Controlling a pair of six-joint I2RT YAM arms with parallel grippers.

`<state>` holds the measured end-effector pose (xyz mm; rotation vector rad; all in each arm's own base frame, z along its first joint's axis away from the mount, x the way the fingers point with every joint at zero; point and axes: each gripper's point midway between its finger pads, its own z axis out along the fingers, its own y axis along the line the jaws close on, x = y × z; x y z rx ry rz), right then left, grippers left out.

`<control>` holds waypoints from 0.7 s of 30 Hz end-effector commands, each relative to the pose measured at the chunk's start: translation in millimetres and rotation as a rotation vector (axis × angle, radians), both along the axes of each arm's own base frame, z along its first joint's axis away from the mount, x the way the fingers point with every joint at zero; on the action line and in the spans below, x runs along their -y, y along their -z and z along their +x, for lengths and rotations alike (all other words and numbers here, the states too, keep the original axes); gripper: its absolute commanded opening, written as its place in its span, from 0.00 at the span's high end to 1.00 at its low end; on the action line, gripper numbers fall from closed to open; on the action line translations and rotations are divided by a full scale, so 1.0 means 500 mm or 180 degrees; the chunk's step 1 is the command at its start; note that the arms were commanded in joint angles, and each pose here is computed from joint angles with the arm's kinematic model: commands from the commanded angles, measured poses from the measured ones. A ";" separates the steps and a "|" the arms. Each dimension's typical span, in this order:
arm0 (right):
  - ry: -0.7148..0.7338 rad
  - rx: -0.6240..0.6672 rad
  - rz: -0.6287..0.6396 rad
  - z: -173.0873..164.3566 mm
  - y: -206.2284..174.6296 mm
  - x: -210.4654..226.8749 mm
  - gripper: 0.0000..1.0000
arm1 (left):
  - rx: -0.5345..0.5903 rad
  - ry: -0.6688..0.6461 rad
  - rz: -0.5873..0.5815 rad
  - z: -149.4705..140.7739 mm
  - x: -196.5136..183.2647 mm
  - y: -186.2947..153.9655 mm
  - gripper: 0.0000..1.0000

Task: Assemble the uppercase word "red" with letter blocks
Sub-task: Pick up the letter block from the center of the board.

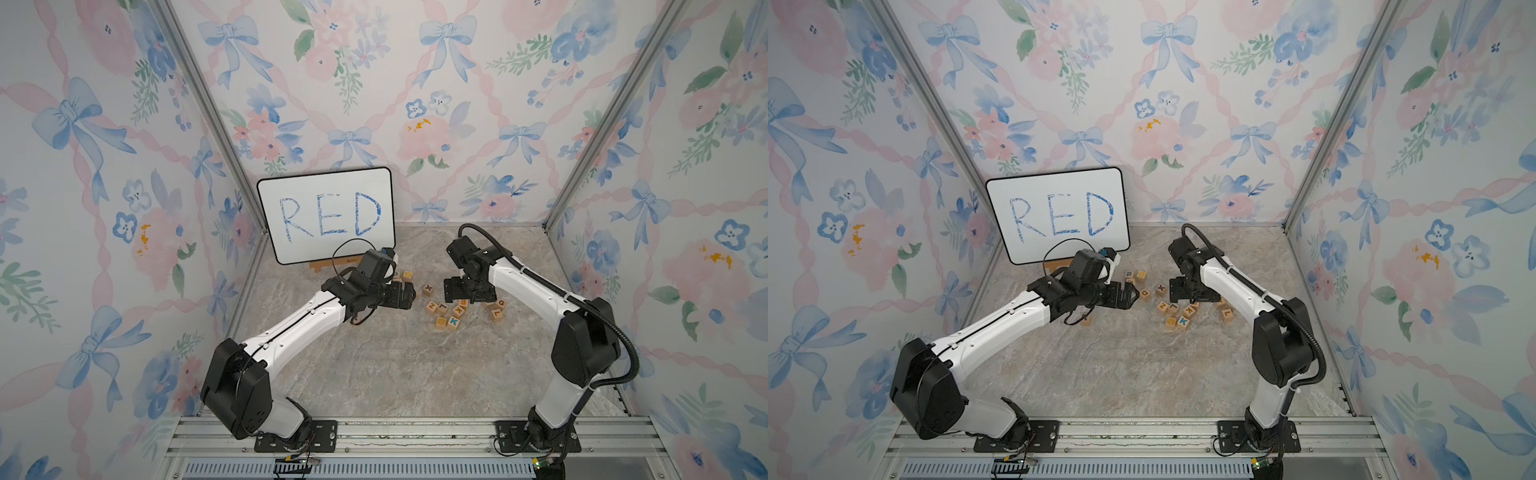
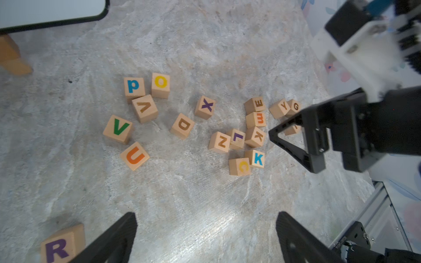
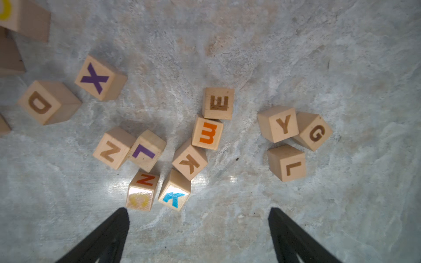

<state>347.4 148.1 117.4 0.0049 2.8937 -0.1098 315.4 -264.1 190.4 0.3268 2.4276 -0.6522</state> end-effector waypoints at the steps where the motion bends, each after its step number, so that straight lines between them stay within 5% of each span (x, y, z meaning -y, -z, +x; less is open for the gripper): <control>1: 0.0133 -0.0012 -0.0005 0.025 0.005 0.017 0.02 | 0.0154 0.0279 -0.0203 -0.023 0.033 -0.028 0.02; 6: 0.0136 -0.0087 0.0024 0.058 0.040 0.021 0.08 | 0.0225 0.0472 -0.0362 -0.049 0.069 -0.047 0.02; 12: 0.0251 -0.0175 0.0089 0.092 0.081 0.037 0.33 | 0.0360 0.0647 -0.0522 -0.070 0.096 -0.086 0.02; 21: 0.0378 -0.0247 0.0177 0.132 0.128 0.041 0.41 | 0.0366 0.0680 -0.0610 -0.072 0.105 -0.098 0.02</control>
